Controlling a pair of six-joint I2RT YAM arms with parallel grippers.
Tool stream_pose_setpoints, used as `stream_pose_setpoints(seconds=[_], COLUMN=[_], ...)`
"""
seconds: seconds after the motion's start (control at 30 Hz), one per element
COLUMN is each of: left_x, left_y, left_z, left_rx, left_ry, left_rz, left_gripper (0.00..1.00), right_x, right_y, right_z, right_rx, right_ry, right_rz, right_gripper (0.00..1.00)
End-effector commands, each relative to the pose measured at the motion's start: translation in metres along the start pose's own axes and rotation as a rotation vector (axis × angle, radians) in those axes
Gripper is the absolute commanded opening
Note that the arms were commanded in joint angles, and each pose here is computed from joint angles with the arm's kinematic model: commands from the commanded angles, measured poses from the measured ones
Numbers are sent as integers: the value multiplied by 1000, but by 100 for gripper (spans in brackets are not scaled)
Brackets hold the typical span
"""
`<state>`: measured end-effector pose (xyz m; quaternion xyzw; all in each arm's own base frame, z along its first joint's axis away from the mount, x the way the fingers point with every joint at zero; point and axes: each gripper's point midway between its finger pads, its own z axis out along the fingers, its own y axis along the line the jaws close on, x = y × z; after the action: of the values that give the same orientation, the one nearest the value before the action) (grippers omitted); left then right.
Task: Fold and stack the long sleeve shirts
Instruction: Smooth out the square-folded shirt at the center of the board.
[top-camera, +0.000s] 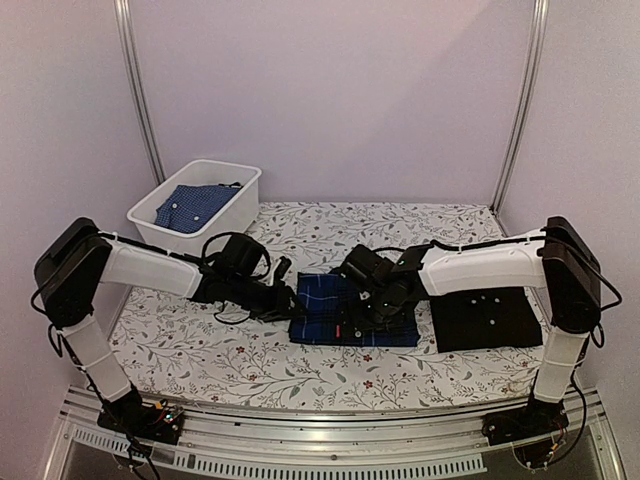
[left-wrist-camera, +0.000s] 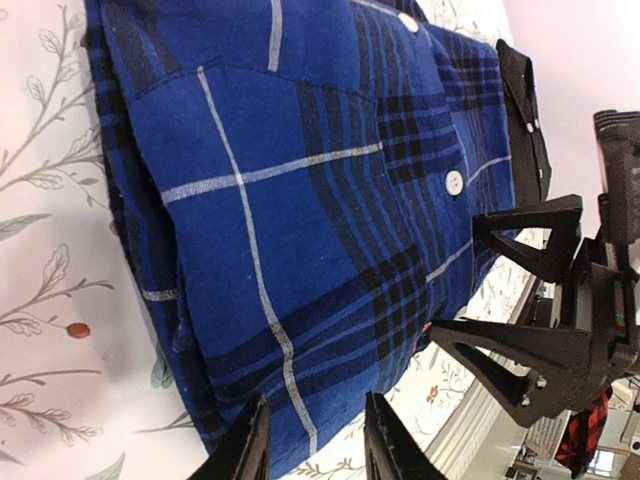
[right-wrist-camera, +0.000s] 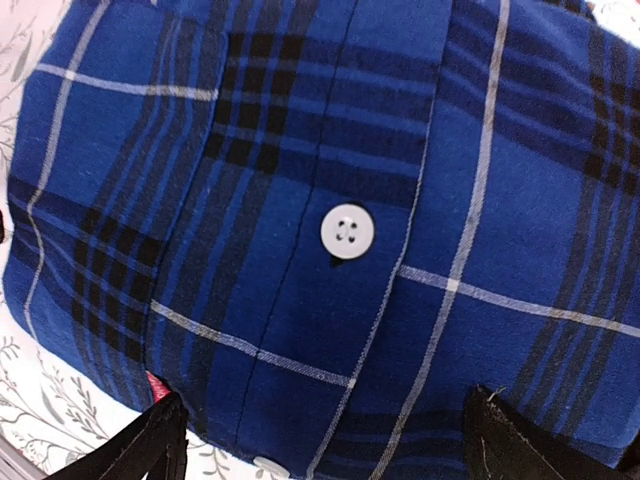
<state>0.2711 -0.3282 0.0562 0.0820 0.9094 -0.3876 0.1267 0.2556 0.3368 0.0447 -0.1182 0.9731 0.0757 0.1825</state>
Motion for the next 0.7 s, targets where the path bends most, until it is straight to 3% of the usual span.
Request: stream_pose_setpoints(seconds=[0.0, 0.47, 0.67], left_x=[3, 1, -1], left_y=[7, 25, 39], left_z=[-7, -9, 6], left_rx=[2, 44, 2], left_ry=[15, 49, 64], left_rz=[2, -17, -30], left_gripper=[34, 44, 44], right_x=[-33, 10, -6], right_y=[0, -26, -12], right_z=[-34, 49, 22], right_rx=[-2, 120, 31], right_ry=[-93, 68, 5], right_rz=[16, -31, -31], right_gripper=[95, 94, 96])
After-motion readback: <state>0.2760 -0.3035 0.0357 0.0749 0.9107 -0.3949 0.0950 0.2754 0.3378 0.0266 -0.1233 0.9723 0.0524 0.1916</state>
